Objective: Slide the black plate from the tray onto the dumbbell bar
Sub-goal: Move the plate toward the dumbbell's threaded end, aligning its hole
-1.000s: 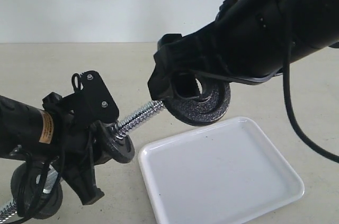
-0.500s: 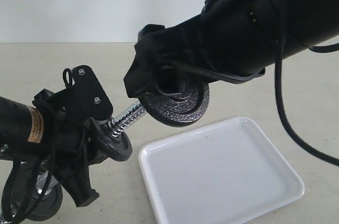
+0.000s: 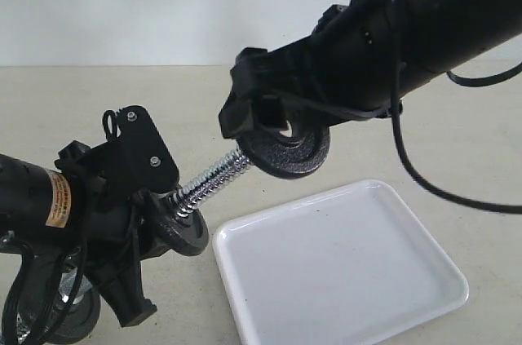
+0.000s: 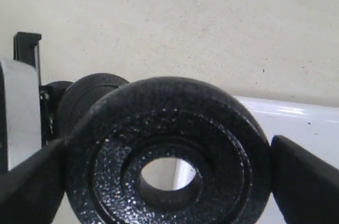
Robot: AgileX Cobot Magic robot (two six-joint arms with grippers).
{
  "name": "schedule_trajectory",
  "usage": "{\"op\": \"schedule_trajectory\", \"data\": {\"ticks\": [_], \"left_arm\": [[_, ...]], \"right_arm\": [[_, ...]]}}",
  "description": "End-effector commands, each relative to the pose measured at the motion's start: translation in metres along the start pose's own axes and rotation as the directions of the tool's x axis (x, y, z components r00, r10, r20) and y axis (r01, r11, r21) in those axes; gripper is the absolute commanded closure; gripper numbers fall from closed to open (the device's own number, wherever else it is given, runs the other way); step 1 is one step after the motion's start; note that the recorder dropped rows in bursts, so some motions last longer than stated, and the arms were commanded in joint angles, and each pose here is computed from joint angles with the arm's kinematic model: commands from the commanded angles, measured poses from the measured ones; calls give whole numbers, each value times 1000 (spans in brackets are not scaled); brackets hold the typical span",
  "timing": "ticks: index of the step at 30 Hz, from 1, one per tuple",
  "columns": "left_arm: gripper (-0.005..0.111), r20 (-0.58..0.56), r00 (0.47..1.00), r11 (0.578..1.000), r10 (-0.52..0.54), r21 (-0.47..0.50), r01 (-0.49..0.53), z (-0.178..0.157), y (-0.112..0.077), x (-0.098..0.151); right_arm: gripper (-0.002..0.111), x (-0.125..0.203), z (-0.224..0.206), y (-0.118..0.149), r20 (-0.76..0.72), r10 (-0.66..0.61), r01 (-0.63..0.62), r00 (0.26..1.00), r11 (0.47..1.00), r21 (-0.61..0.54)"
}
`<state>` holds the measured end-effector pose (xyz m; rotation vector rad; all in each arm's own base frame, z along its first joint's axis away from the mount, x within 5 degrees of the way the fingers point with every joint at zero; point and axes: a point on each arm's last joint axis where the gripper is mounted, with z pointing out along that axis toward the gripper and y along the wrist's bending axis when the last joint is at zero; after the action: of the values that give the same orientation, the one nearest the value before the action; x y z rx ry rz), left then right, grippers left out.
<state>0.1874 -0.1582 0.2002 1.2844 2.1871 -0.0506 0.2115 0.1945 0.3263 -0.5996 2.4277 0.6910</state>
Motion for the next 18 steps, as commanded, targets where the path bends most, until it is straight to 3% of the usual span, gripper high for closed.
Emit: {"op": "schedule_trajectory", "data": {"ticks": [1,7,18], "left_arm": [[102,545,836,995,60,-98,-7,-27,7,-50],[102,560,826,995,59,-98,-5,-28,7,-51],[102,576,815,995,57,-99,1,-30,7,-52]], "right_arm": [[108,-11,-11,-8,51,44,-37,998,992,-120],[108,-11,-7,-22,-24,79,-82,997,980,-183],[108,-6,23,-20,-157,55,-110,986,926,-361]]}}
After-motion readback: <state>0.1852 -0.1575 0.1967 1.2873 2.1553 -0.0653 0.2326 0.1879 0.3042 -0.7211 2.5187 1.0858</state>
